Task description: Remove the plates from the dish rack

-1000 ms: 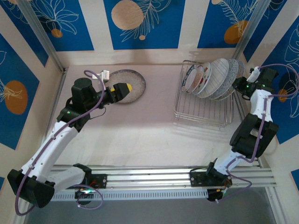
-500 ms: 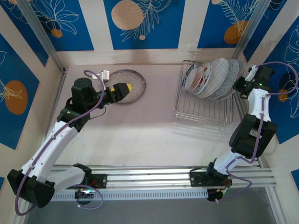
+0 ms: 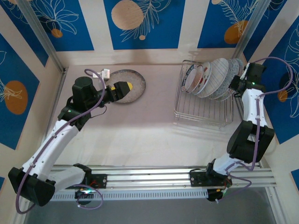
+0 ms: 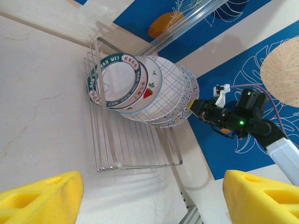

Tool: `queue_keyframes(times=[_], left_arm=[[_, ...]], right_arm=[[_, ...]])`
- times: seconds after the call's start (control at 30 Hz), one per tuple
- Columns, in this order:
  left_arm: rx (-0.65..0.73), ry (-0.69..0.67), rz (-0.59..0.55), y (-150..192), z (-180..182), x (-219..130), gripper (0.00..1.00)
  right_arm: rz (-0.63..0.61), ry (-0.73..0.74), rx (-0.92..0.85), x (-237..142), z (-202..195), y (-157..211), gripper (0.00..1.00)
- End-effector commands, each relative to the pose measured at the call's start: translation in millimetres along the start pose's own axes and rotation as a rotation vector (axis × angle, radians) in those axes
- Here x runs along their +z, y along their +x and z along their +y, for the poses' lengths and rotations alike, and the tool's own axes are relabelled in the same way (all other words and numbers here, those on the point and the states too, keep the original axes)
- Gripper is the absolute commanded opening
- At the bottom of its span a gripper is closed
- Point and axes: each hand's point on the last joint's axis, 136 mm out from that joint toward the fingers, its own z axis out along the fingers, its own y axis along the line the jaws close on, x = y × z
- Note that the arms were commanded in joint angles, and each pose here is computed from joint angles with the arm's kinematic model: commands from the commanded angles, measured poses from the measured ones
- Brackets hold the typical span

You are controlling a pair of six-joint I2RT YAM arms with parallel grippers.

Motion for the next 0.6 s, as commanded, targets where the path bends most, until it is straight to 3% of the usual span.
queue_keyframes(times=[0.0, 0.57], left_arm=[[0.024, 0.065, -0.017, -9, -24, -2, 0.78], [0.029, 0.083, -0.024, -9, -32, -3, 0.78]], right_arm=[[-0.1, 0.016, -0.007, -25, 3, -23, 0.0], [-0.116, 0.231, 0.037, -63, -20, -35, 0.0]])
